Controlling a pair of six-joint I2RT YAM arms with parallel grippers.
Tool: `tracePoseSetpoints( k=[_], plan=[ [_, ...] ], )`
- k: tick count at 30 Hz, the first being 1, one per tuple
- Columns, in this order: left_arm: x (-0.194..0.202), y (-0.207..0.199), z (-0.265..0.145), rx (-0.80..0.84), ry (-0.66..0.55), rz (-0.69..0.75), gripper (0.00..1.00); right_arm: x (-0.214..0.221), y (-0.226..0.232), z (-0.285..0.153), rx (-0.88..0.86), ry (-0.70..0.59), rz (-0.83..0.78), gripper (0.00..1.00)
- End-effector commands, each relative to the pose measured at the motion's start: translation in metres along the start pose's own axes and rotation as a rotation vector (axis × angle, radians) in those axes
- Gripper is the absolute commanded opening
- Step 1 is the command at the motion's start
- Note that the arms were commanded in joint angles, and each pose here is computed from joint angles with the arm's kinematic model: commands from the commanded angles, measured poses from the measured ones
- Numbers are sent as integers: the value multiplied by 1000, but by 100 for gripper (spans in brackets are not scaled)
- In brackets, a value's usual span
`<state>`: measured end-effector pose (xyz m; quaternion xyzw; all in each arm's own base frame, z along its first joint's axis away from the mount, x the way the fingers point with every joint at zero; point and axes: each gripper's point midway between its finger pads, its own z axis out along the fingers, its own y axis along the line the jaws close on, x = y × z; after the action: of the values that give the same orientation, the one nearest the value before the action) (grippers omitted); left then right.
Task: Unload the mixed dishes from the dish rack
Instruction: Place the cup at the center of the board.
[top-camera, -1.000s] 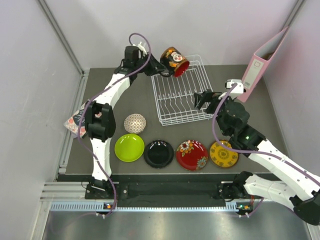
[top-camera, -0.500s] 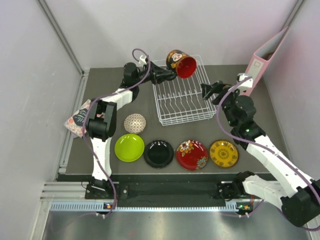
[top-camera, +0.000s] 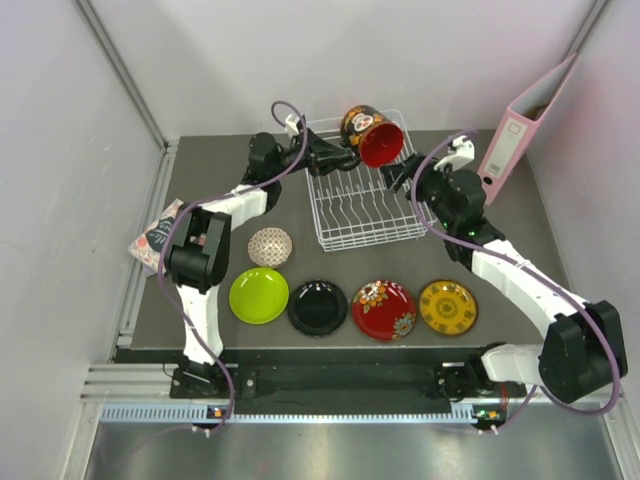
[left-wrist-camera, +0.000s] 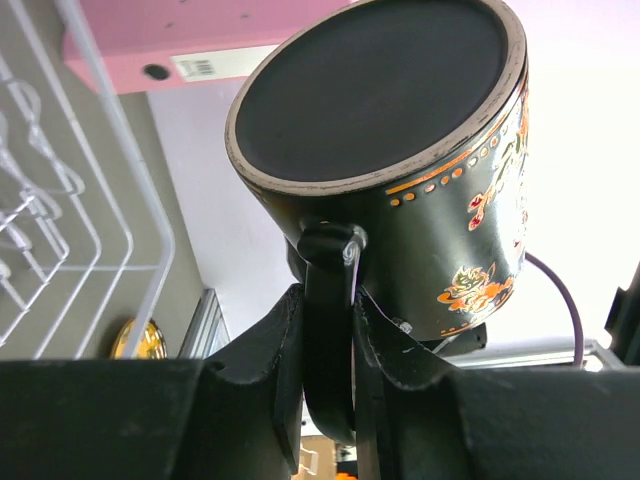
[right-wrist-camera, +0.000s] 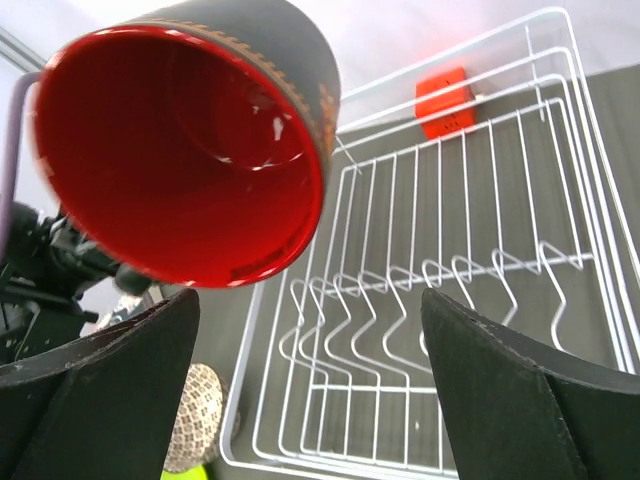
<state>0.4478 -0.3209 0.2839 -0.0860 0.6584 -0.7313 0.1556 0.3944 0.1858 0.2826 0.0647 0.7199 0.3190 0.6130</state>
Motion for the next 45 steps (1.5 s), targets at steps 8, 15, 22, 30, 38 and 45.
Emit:
tracePoseSetpoints(
  k=[8, 15, 22, 30, 38, 45],
  plan=[
    [43, -105, -2, 228, 57, 291, 0, -41, 35, 25, -133, -128, 26, 82],
    [47, -101, -2, 218, 60, 290, 0, -40, 39, 24, -184, -165, 75, 47],
    [46, -99, -2, 222, 53, 283, 0, -47, 37, 13, -177, -206, 86, 0],
    [46, -100, -3, 239, 45, 302, 7, -53, 38, 6, -157, -202, 65, 0],
    [31, -100, 0, 217, 10, 328, 99, -93, 51, -12, -122, -254, 14, 0],
    [-26, -68, -17, 5, -210, 271, 98, -168, 32, -49, 217, -300, -62, 0]
  ],
)
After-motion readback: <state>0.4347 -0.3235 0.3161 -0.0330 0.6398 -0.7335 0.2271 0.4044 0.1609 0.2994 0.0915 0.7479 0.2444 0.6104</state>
